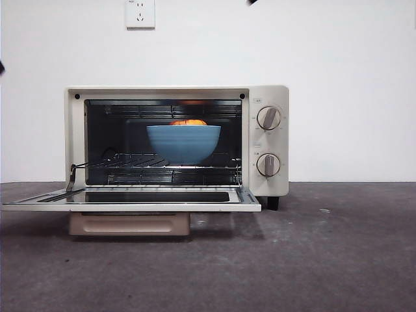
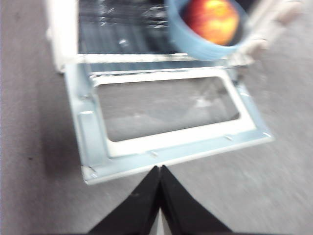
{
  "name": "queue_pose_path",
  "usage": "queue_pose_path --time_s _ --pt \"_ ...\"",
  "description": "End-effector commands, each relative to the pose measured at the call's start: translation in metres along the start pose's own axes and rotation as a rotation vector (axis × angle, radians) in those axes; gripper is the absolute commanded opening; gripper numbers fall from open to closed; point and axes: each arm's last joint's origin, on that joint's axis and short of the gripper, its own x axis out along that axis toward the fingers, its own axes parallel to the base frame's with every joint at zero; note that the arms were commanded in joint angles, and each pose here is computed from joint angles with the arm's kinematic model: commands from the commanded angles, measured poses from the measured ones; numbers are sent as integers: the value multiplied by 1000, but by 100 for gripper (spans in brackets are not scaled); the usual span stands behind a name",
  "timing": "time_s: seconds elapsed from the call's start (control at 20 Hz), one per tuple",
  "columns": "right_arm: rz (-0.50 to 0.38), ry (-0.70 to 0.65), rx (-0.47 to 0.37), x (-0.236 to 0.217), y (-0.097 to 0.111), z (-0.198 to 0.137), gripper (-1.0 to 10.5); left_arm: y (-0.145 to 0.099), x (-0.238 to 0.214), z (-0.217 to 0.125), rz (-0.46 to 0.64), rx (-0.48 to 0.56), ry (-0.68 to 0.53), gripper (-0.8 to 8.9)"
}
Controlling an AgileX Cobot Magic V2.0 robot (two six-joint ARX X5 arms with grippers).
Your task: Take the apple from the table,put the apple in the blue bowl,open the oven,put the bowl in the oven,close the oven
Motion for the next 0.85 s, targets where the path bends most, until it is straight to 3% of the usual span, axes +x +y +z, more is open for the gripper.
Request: queue_pose_path --time_s 0.05,0.45,0.85 --pt "-5 36 -121 -19 -1 -3 153 13 13 8 -21 -32 -22 6" --pt "0 83 -156 -79 -15 -24 153 84 85 7 8 -229 86 6" --pt "24 45 -155 -108 -26 -47 153 119 143 -21 10 -309 207 6"
